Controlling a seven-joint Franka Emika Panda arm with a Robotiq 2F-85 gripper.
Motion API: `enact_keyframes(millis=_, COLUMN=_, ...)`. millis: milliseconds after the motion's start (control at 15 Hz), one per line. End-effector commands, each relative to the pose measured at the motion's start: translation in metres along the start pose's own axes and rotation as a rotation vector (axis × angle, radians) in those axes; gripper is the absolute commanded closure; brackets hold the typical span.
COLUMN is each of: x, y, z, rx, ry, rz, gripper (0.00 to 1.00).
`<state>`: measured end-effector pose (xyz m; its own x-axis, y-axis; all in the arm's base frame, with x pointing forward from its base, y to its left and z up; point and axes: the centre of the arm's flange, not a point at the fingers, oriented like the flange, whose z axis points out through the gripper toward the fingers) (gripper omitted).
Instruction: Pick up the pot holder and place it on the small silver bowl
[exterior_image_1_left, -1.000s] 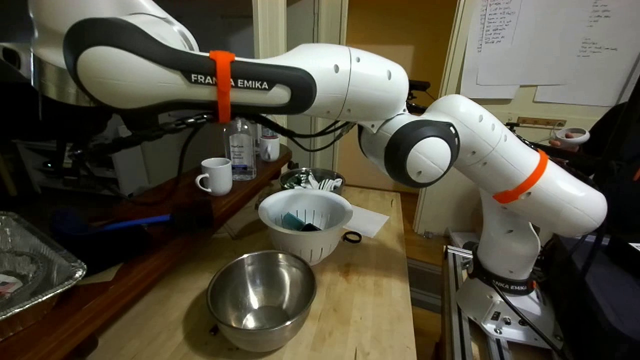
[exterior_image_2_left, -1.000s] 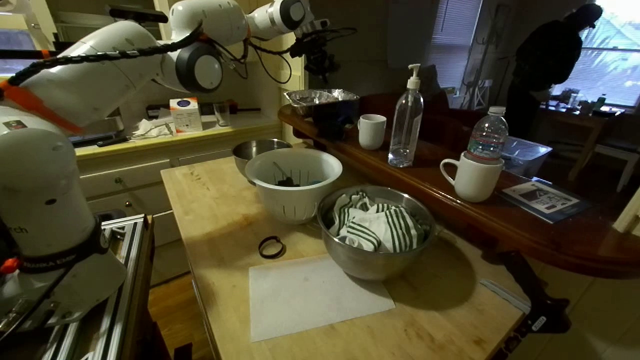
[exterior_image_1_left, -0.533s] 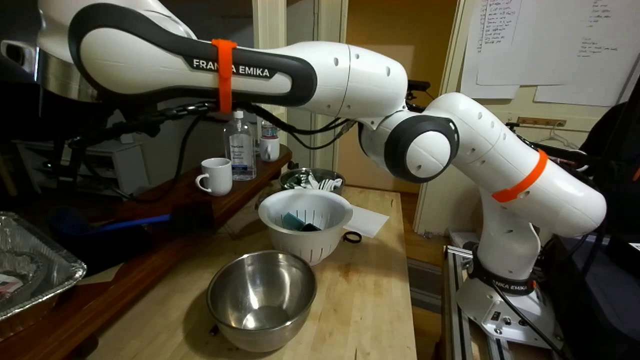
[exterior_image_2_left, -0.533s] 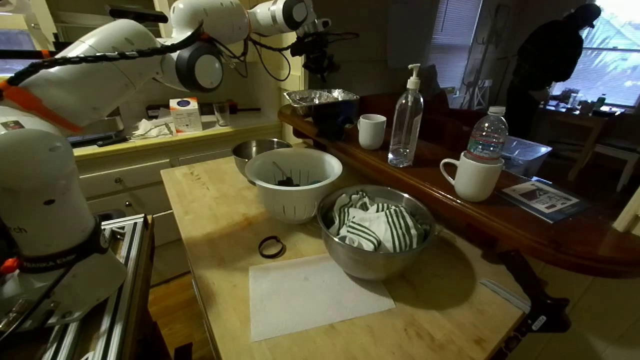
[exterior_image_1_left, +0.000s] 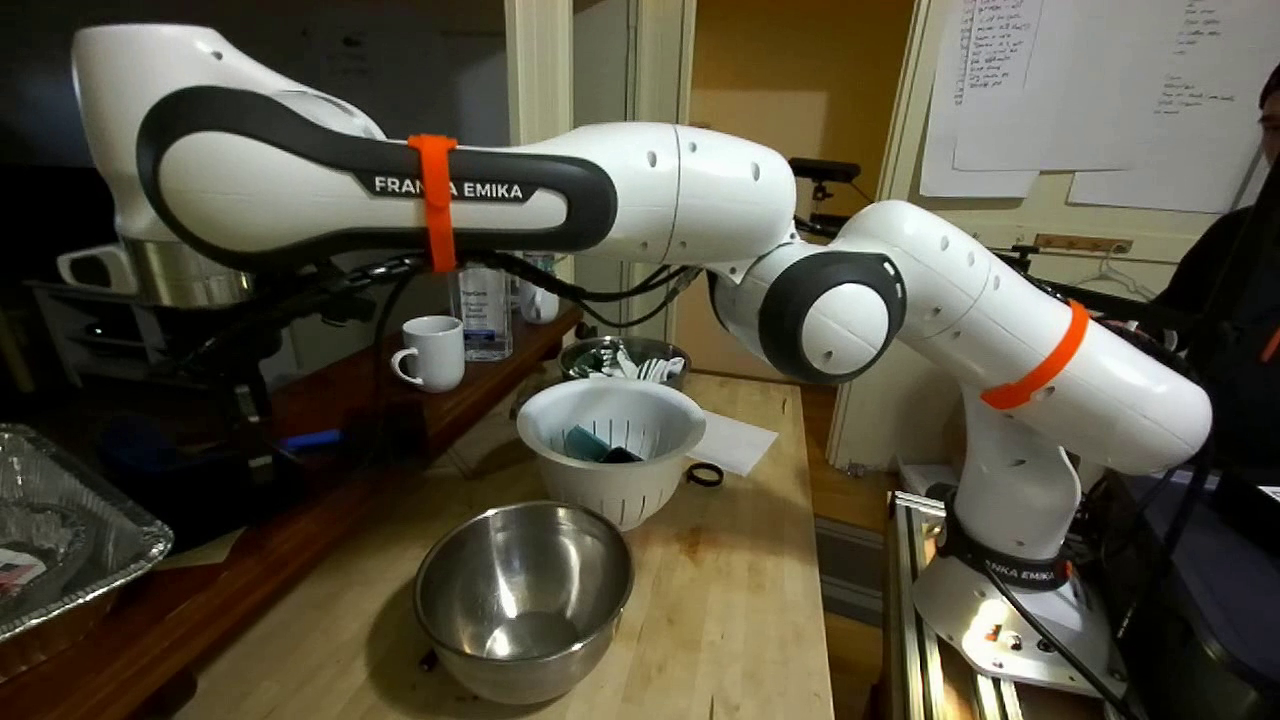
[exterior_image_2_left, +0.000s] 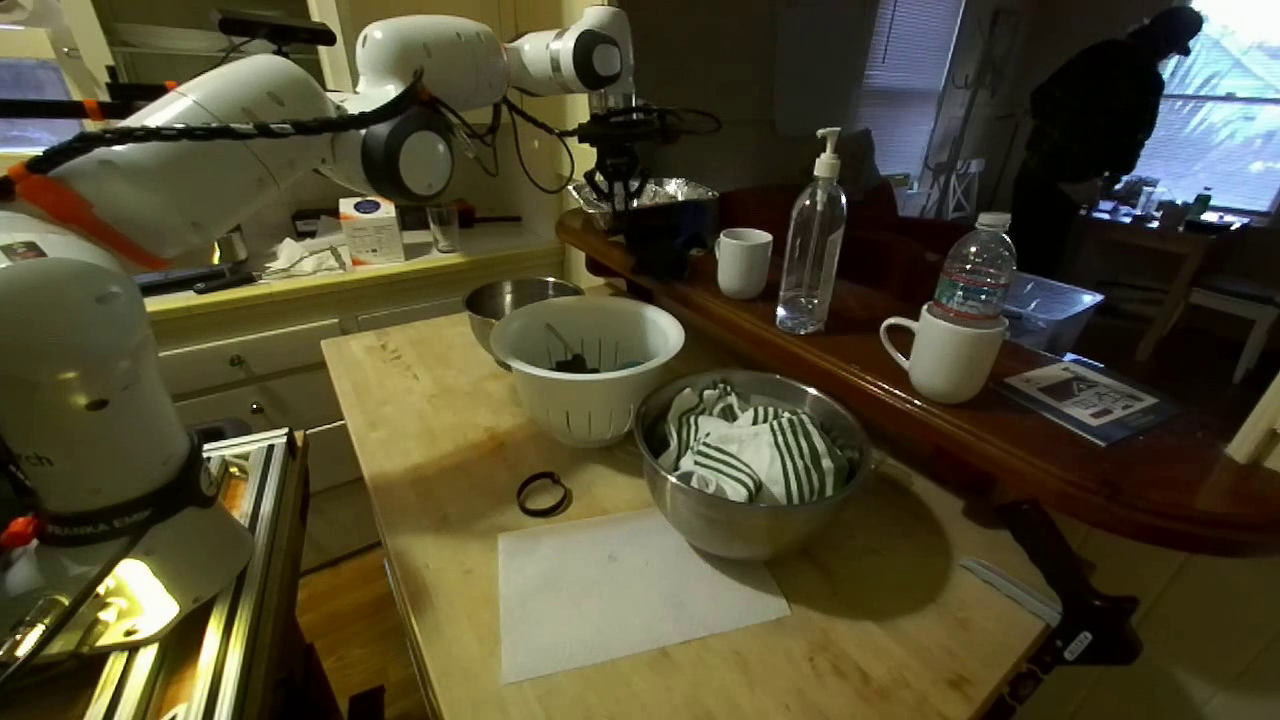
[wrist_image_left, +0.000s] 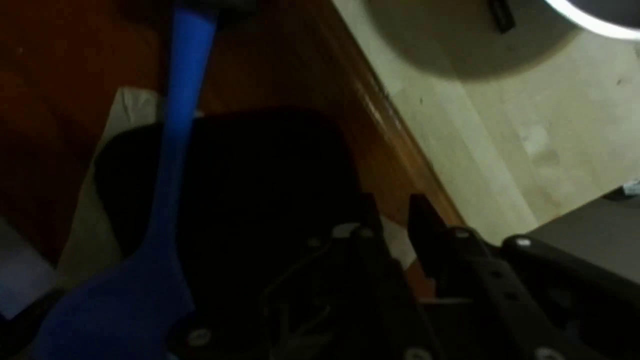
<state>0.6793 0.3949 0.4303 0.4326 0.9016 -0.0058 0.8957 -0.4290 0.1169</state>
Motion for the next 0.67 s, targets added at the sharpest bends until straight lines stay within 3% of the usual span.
enact_keyframes(millis=0, x=-0.0038, y=-0.0029, z=0.0226, rx=-0.010, ry=-0.190, rz=-0.066, gripper=0.44)
enact_keyframes(millis=67, x=-0.0061, y=-0.0024, z=0.0236, rx=-0.013, ry=-0.170, rz=-0.066, gripper=0.37)
enact_keyframes(millis=133, x=-0.0097, y=-0.0033, z=0.0213, rx=0.004, ry=-0.135, rz=-0.033, gripper=0.54)
enact_keyframes(millis=267, x=-0.0088, y=-0.0042, z=0.0256, rx=-0.003, ry=-0.146, rz=-0.044, gripper=0.40)
enact_keyframes(millis=333, x=-0.0087, y=-0.0042, z=0.0259, rx=-0.005, ry=-0.147, rz=-0.045, gripper=0.12)
enact_keyframes(millis=400, x=-0.0084, y=-0.0056, z=0.0271, rx=-0.063, ry=-0.159, rz=-0.078, gripper=0.12)
enact_keyframes(millis=600, x=-0.0038, y=0.0003, z=0.0310, rx=-0.137, ry=-0.149, rz=-0.094, gripper=0.00)
